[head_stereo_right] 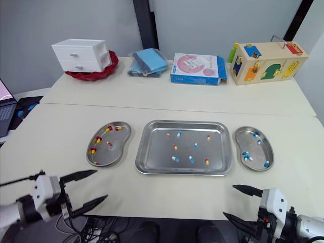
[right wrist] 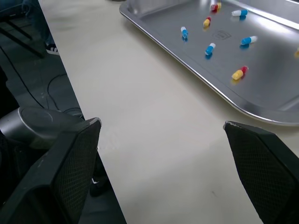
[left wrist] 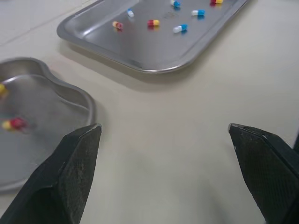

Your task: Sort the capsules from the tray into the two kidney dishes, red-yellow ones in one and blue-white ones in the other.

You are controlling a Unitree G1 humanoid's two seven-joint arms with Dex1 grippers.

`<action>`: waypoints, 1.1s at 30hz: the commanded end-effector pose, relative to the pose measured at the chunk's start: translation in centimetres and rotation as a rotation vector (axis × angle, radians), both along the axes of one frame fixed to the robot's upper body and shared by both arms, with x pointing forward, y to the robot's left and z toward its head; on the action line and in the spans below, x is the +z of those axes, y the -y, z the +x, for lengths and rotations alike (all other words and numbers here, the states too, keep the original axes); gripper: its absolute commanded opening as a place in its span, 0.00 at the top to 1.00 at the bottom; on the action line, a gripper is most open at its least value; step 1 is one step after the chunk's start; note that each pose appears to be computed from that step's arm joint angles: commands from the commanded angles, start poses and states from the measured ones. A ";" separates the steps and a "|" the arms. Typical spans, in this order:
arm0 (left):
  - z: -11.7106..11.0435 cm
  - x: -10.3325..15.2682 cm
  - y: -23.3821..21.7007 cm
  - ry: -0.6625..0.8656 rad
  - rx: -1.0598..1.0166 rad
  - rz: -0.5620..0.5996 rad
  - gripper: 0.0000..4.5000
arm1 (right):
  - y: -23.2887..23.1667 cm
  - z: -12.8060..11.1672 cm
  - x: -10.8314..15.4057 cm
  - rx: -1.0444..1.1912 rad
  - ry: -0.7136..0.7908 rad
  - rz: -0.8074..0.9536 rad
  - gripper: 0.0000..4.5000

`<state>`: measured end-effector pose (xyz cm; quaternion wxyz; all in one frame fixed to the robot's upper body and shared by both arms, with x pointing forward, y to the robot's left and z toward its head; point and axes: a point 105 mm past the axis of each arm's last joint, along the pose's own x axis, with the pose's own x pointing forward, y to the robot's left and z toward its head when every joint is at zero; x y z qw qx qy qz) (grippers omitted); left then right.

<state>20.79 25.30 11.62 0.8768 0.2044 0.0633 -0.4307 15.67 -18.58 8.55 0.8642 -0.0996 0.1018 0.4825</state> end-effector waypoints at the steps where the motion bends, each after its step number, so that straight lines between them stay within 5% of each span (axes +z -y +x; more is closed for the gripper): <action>1: 2.3 1.2 0.5 -0.032 -0.095 0.073 0.00 | -0.6 0.6 0.5 -0.025 0.050 0.011 0.01; 16: 14.2 5.1 5.9 -0.054 -0.295 0.210 0.00 | -2.5 0.9 0.1 -0.143 0.074 0.071 0.01; 33: 17.6 2.8 12.8 -0.135 -0.463 0.336 0.00 | -4.2 1.1 1.7 -0.211 0.081 0.094 0.01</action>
